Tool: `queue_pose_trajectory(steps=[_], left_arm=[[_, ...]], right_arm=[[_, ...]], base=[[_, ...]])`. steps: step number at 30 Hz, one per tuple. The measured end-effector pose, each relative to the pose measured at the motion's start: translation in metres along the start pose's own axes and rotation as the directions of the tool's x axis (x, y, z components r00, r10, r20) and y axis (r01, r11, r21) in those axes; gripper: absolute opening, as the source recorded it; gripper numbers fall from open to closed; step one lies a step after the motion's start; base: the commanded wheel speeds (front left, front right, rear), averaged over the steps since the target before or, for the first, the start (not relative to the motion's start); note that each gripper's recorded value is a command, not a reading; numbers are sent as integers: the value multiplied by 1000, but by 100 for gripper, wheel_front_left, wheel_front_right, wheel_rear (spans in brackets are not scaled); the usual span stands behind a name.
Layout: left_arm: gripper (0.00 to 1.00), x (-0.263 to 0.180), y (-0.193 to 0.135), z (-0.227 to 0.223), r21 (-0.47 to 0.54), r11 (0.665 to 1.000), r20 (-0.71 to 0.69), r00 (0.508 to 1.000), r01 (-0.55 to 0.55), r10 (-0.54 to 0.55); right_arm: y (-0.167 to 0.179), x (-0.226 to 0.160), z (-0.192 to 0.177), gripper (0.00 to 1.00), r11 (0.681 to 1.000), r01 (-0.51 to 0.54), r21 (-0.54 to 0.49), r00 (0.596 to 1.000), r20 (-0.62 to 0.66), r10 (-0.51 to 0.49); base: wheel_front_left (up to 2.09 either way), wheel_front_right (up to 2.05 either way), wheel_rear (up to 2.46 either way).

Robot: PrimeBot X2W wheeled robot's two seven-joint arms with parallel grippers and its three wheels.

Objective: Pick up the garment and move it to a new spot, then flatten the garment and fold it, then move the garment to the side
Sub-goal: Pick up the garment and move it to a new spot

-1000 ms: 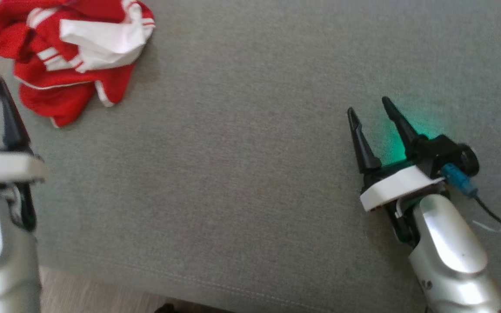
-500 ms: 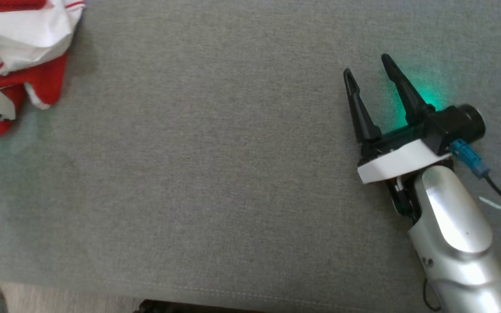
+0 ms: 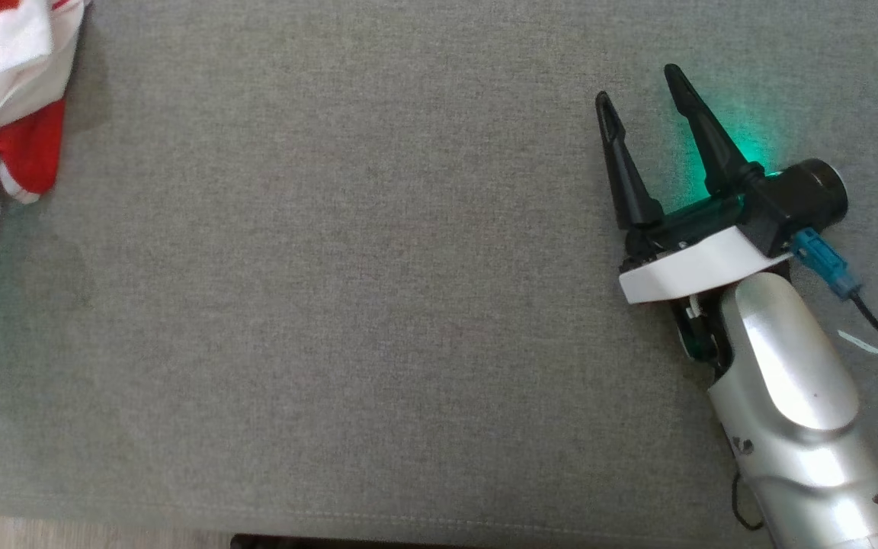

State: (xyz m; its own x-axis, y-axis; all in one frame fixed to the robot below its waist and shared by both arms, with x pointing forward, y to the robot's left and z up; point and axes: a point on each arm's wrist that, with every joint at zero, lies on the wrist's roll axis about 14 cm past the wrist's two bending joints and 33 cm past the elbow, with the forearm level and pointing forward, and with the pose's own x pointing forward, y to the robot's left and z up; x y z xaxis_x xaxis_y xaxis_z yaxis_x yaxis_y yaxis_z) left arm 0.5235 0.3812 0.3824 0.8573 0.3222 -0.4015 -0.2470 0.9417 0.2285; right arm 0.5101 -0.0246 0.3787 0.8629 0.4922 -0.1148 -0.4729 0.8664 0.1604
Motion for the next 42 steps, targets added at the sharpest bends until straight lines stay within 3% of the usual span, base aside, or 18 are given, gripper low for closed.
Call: queue_pose_trajectory(steps=[5,10,17,22,24,28,37,38,39,40,41,42], left_arm=[[0,-6,0,23,42,999,73,997,5,-8],[0,-18,-10,94,83,995,263,962,47,-68],[0,-74,-33,225,132,985,601,782,108,-166],[0,-115,-86,273,168,959,717,639,228,-278],[0,-135,-140,273,182,916,728,577,358,-371],[0,-163,-212,262,193,828,714,504,526,-486],[0,-219,-336,219,177,602,630,380,779,-677],[15,-223,-345,213,171,581,618,373,796,-692],[36,-225,-353,205,167,565,602,370,808,-708],[94,-227,-358,195,163,553,584,372,817,-721],[100,-227,-363,184,158,543,562,377,825,-736],[100,-226,-366,173,146,540,540,391,829,-746]], right_arm=[[-2,-3,5,100,1000,16,1,1000,-2,-16],[-6,-17,10,100,999,49,9,999,-21,-48],[-1,-53,18,100,996,88,24,996,-36,-87],[-11,-70,43,100,991,134,18,991,17,-134],[-19,-87,48,100,984,175,23,984,26,-176],[-28,-109,55,100,973,224,48,973,43,-226],[-51,-148,70,100,944,325,60,941,79,-329],[-53,-152,70,100,941,334,61,938,81,-338],[-55,-155,70,100,937,343,60,934,81,-347],[-57,-158,70,100,935,350,60,932,81,-354],[-59,-160,70,100,932,357,60,929,80,-361],[-60,-161,70,100,930,362,64,927,81,-366]], base=[[0,0,0],[0,0,0],[0,0,0],[0,0,0],[0,0,0],[0,0,0],[0,0,0],[0,0,0],[0,0,0],[0,0,0],[0,0,0],[0,0,0]])
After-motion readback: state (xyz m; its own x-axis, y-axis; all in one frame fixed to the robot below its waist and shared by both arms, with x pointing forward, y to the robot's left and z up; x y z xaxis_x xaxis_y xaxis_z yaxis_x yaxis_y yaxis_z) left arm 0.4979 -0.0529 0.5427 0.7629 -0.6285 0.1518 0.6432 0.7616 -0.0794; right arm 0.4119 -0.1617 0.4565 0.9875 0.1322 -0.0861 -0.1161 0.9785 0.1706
